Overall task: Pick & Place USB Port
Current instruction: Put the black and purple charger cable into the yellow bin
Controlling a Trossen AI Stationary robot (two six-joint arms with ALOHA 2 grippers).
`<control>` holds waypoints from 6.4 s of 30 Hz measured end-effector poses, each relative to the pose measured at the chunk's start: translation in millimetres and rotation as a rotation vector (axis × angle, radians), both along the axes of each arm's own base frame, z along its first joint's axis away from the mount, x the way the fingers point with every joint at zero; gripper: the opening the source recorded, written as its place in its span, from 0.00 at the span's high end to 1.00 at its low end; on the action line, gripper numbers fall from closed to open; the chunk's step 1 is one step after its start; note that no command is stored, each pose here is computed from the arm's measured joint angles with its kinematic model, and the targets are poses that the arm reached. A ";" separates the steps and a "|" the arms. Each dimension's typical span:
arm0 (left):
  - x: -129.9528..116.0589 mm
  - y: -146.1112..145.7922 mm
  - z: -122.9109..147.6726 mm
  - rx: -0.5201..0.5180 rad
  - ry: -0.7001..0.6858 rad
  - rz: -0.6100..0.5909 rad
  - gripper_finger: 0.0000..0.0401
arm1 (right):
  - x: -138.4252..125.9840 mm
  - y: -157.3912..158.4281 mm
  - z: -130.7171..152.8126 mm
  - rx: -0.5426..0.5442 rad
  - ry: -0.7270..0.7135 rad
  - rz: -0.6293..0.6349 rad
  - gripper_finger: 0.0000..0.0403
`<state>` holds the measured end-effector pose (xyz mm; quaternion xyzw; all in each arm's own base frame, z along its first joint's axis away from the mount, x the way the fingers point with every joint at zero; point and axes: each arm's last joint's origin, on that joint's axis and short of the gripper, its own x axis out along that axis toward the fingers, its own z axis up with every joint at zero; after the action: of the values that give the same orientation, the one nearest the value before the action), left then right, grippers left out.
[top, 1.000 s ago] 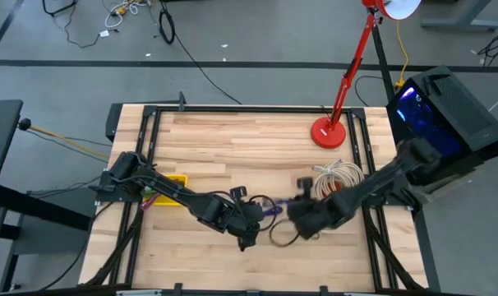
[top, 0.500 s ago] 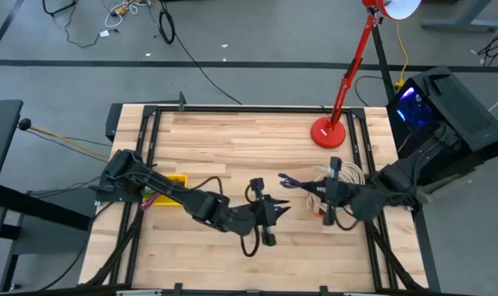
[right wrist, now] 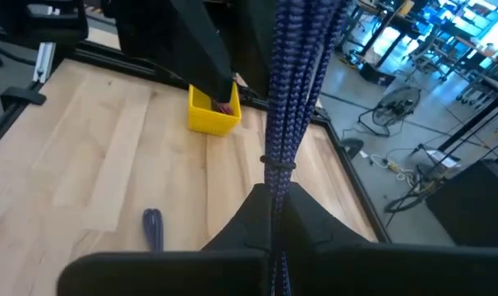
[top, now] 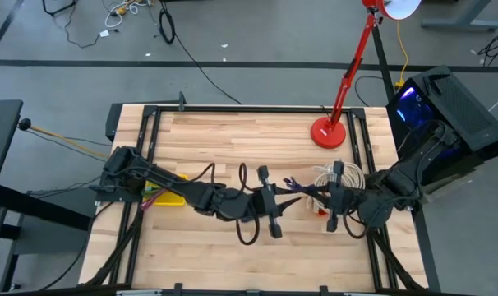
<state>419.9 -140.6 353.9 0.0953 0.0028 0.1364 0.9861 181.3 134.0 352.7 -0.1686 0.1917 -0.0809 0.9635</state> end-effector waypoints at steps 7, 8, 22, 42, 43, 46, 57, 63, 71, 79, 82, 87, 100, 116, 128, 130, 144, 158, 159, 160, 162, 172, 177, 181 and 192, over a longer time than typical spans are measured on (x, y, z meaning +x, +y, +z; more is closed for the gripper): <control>1.5 4.3 -0.7 -0.010 0.004 0.003 0.81 | -4.7 -4.3 6.1 -0.001 -0.025 -0.001 0.99; 1.5 5.0 -1.6 -0.007 0.014 0.017 0.81 | -6.0 -5.5 7.8 0.004 -0.033 -0.001 0.99; 1.8 4.7 3.1 -0.022 -0.035 -0.009 0.81 | -9.4 -5.1 12.9 0.037 -0.055 0.036 0.99; 3.1 7.0 5.5 -0.025 -0.062 -0.044 0.96 | -0.4 3.1 6.3 0.003 -0.033 0.050 0.99; 3.0 7.3 5.2 -0.024 -0.059 -0.030 0.96 | -0.3 2.9 6.3 0.003 -0.033 0.049 0.99; 2.7 8.4 5.1 -0.019 -0.052 0.009 0.96 | -0.2 2.4 6.2 -0.001 -0.038 0.033 0.98; -6.4 13.5 -4.7 0.047 0.118 0.247 0.96 | -5.0 -1.7 9.4 0.014 -0.055 0.007 0.74; -42.2 15.6 -4.2 0.058 0.286 0.457 0.96 | -14.0 -10.1 11.9 0.084 -0.061 -0.035 0.69; -138.1 12.8 -4.4 -0.060 0.412 0.621 0.96 | -26.0 -11.4 0.7 0.157 0.031 -0.051 0.71; -178.0 8.2 -21.9 -0.196 0.556 0.667 0.97 | -30.4 -4.9 1.5 0.182 0.022 -0.017 0.76; -181.3 12.7 -41.8 -0.220 0.639 0.709 0.97 | -31.2 -1.9 1.6 0.201 0.023 0.002 0.78; -189.6 21.0 -77.6 -0.269 0.783 0.801 0.97 | -32.8 2.4 0.4 0.205 0.029 0.019 0.80; -221.5 30.3 -92.5 -0.418 0.798 0.880 0.97 | -30.4 6.7 -4.3 0.188 0.050 0.018 0.81; -248.1 46.2 -112.8 -0.626 0.770 1.070 0.97 | -27.2 11.0 -9.3 0.169 0.084 0.037 0.81; -248.6 46.6 -113.8 -0.659 0.738 1.099 0.97 | -27.2 11.0 -9.2 0.169 0.084 0.036 0.81; -248.6 46.6 -113.8 -0.660 0.737 1.100 0.97 | -27.2 11.0 -9.2 0.169 0.084 0.036 0.81; -249.2 46.2 -114.2 -0.679 0.760 1.112 0.97 | -27.2 11.0 -9.1 0.173 0.083 0.037 0.81; -251.7 48.5 -131.0 -0.677 0.761 1.116 0.90 | -27.2 11.0 -9.1 0.176 0.083 0.036 0.81; -250.4 47.9 -131.5 -0.683 0.751 1.102 0.89 | -27.2 11.0 -9.1 0.175 0.083 0.036 0.81; -248.4 47.1 -132.0 -0.686 0.737 1.080 0.89 | -27.2 11.0 -9.1 0.175 0.083 0.036 0.81; -244.7 45.6 -132.9 -0.683 0.718 1.033 0.89 | -27.2 11.0 -9.1 0.172 0.083 0.037 0.81; -242.2 45.1 -134.0 -0.690 0.757 1.007 0.88 | -27.2 11.0 -9.1 0.172 0.083 0.038 0.81; -241.5 45.2 -133.9 -0.684 0.741 1.000 0.83 | -27.2 11.0 -9.1 0.172 0.083 0.038 0.81; -241.4 45.2 -133.9 -0.690 0.732 1.004 0.71 | -27.2 11.0 -9.1 0.172 0.083 0.038 0.81; -239.9 44.6 -134.2 -0.701 0.713 0.994 0.53 | -27.2 11.0 -9.1 0.172 0.083 0.038 0.81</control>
<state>180.0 -96.0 219.7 -0.2017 0.4128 0.5221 0.7186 154.2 145.0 343.6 -0.0920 0.2347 -0.0389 0.9669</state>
